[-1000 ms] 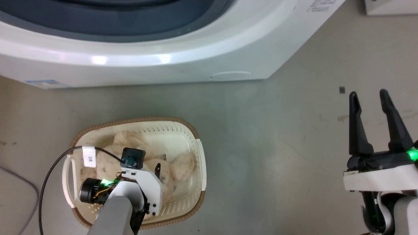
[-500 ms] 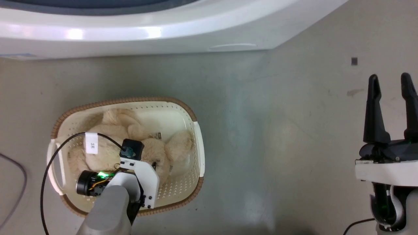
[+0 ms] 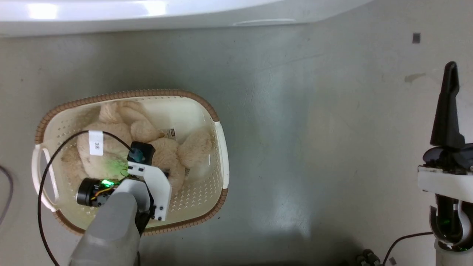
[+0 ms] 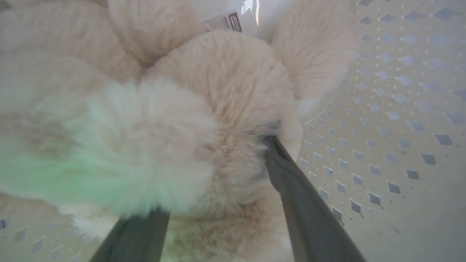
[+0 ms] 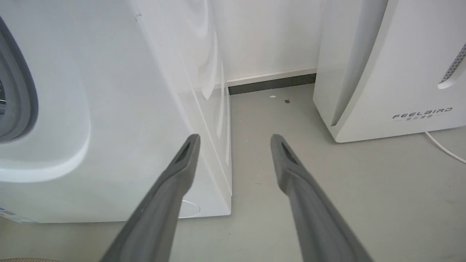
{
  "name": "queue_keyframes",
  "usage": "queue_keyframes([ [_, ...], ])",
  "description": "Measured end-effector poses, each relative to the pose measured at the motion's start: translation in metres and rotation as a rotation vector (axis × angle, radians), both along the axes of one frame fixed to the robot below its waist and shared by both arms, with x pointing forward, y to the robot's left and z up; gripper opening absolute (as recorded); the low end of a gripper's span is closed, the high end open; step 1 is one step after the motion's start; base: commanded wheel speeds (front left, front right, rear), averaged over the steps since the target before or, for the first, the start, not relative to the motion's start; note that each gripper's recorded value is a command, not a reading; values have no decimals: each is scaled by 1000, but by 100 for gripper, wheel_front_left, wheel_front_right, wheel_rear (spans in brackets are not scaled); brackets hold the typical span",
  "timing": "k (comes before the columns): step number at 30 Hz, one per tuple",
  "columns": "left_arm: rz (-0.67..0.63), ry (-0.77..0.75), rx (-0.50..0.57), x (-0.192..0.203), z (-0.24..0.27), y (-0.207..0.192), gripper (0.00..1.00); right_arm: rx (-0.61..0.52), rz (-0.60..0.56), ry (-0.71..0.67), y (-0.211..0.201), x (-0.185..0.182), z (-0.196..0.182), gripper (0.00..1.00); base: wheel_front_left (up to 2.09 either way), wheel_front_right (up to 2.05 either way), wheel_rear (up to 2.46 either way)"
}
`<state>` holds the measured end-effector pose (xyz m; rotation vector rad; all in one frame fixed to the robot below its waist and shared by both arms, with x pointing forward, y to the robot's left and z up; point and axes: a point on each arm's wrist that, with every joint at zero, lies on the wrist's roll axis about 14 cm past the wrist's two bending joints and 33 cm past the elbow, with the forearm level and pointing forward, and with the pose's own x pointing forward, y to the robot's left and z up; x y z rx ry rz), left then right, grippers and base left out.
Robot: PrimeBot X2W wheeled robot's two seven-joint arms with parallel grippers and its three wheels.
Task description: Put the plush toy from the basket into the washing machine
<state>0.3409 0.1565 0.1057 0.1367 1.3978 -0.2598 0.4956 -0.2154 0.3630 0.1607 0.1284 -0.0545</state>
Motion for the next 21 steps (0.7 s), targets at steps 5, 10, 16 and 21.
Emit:
queue_keyframes([
  [5,-5,33,-4,-2,-13,0,100,6,-12,5,-4,2,-10,100,0,0,0],
  [10,-25,57,-4,-4,-21,-1,0,3,-32,-4,-11,4,-12,100,0,0,0],
  [16,-43,76,-4,-7,-23,0,0,11,-57,-52,-18,10,-1,100,0,0,0],
  [21,-58,66,-8,-6,-19,-1,0,18,-69,-89,-22,11,12,100,0,0,0],
])
